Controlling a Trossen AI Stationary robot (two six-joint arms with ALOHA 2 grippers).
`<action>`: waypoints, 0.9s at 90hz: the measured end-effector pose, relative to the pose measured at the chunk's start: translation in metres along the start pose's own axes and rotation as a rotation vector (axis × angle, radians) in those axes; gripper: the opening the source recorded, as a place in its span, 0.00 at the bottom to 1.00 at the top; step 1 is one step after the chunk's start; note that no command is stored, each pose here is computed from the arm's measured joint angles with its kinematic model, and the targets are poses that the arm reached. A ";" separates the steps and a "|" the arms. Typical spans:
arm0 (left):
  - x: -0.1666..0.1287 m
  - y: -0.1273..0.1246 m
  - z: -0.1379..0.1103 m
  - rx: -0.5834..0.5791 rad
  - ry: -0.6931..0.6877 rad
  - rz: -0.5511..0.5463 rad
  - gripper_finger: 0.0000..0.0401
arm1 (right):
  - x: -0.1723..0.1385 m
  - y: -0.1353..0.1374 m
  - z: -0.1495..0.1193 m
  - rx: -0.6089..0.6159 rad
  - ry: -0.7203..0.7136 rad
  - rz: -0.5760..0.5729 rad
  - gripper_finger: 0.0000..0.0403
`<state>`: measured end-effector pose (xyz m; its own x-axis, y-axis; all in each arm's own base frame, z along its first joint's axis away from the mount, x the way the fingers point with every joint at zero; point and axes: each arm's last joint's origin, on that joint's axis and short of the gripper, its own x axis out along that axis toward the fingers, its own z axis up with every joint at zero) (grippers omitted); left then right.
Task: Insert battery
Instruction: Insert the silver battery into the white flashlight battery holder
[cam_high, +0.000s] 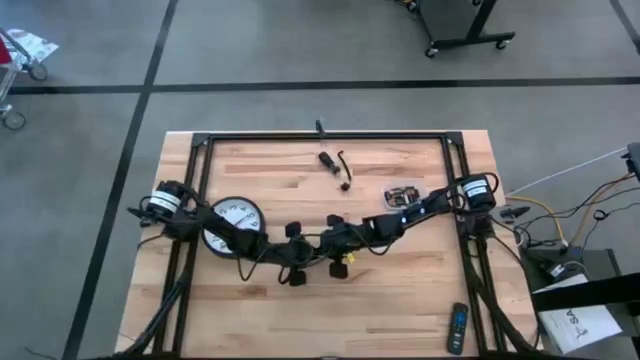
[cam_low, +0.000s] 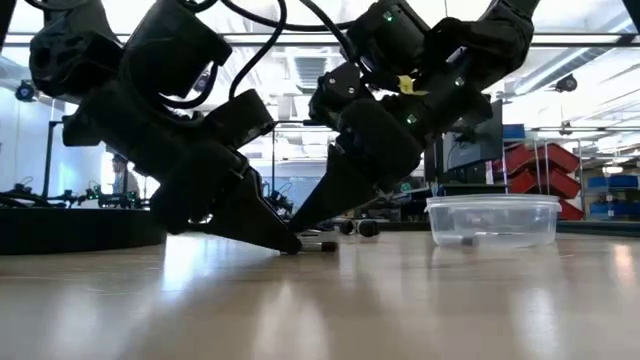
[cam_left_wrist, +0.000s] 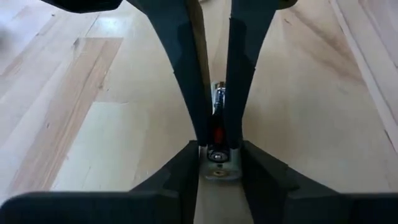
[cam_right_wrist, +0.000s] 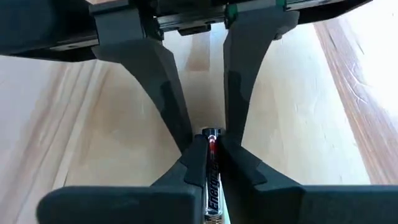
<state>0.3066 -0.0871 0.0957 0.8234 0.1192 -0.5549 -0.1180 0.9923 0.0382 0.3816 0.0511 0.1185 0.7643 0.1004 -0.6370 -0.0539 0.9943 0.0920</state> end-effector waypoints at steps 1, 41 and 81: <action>0.000 0.000 0.000 0.000 0.000 0.000 0.22 | 0.000 0.000 0.000 0.001 0.001 0.000 0.03; 0.000 0.000 0.000 0.009 0.003 0.003 0.25 | -0.001 -0.001 -0.005 0.063 0.063 -0.011 0.03; 0.000 0.000 0.000 0.010 0.002 0.005 0.21 | 0.000 0.003 -0.005 0.049 0.071 -0.002 0.12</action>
<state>0.3065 -0.0873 0.0956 0.8219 0.1243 -0.5559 -0.1168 0.9919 0.0491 0.3779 0.0540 0.1148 0.7169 0.1026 -0.6896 -0.0197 0.9917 0.1270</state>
